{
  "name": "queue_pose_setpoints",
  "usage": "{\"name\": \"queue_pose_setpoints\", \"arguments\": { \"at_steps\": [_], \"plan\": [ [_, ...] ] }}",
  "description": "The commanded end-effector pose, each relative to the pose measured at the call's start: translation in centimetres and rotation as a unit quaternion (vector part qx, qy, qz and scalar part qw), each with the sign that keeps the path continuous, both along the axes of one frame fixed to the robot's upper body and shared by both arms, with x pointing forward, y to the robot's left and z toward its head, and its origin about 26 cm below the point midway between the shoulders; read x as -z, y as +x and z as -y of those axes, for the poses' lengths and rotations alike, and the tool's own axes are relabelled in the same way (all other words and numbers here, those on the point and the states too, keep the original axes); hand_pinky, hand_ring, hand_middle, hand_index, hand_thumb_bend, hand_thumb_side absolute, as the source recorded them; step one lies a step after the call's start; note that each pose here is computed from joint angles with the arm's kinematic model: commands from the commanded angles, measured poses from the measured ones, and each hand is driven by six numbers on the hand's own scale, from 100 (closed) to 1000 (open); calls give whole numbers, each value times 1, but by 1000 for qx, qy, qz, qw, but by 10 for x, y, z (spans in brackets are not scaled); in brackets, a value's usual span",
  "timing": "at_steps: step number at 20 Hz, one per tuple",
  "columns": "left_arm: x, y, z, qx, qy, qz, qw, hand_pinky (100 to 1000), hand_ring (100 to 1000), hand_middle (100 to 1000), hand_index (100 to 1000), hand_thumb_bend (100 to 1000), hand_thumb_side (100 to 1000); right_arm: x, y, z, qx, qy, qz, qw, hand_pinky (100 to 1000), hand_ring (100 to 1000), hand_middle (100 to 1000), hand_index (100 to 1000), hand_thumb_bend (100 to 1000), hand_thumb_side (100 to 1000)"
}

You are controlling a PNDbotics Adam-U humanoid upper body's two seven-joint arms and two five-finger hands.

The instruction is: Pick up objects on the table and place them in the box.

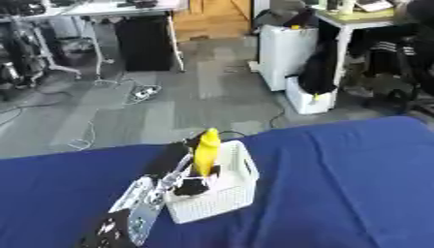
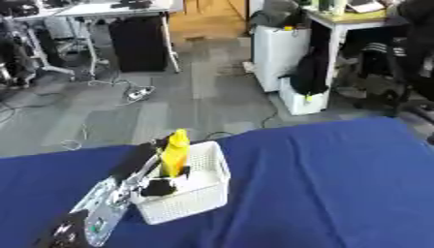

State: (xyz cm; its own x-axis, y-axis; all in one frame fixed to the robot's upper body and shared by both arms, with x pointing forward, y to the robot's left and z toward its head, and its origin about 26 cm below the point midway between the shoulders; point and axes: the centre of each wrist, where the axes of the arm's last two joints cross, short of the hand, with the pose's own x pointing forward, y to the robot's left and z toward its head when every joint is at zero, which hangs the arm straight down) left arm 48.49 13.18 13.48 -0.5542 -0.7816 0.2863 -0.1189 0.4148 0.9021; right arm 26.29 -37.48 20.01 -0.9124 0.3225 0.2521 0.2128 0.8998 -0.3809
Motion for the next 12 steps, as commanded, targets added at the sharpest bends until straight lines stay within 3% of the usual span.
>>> {"name": "queue_pose_setpoints", "arguments": {
  "at_steps": [1,5,7,8,9,10,11,12],
  "plan": [
    [-22,5,0,-4,-5,32,999,100,100,100,292,100,369,-10,-1,0,-4,-13,11,1000,585,573,640,734,100,874],
    [-28,7,-1,-11,-6,38,999,100,100,100,311,100,364,-10,0,0,-4,-13,11,1000,585,573,640,734,100,874],
    [-24,8,-2,-19,-4,25,999,100,100,100,369,100,320,-10,0,0,-5,-13,12,1000,585,573,640,734,100,874],
    [-20,9,-2,-25,0,11,1000,100,100,100,455,100,216,-11,0,0,-6,-13,12,1000,585,573,640,734,100,874],
    [-15,9,-3,-30,12,-7,999,100,125,252,583,152,294,-11,0,0,-6,-12,13,1000,585,573,640,734,100,873],
    [-10,9,-3,-32,31,-27,999,373,409,518,754,275,473,-11,0,-1,-7,-11,14,1000,585,573,640,734,100,873],
    [-5,9,-4,-33,58,-50,997,642,608,717,842,349,609,-12,1,-1,-7,-11,14,1000,585,573,640,734,100,873],
    [-2,9,-4,-31,82,-70,994,725,688,771,872,382,653,-12,1,-1,-8,-10,15,1000,585,573,640,734,100,874]
  ]
}}
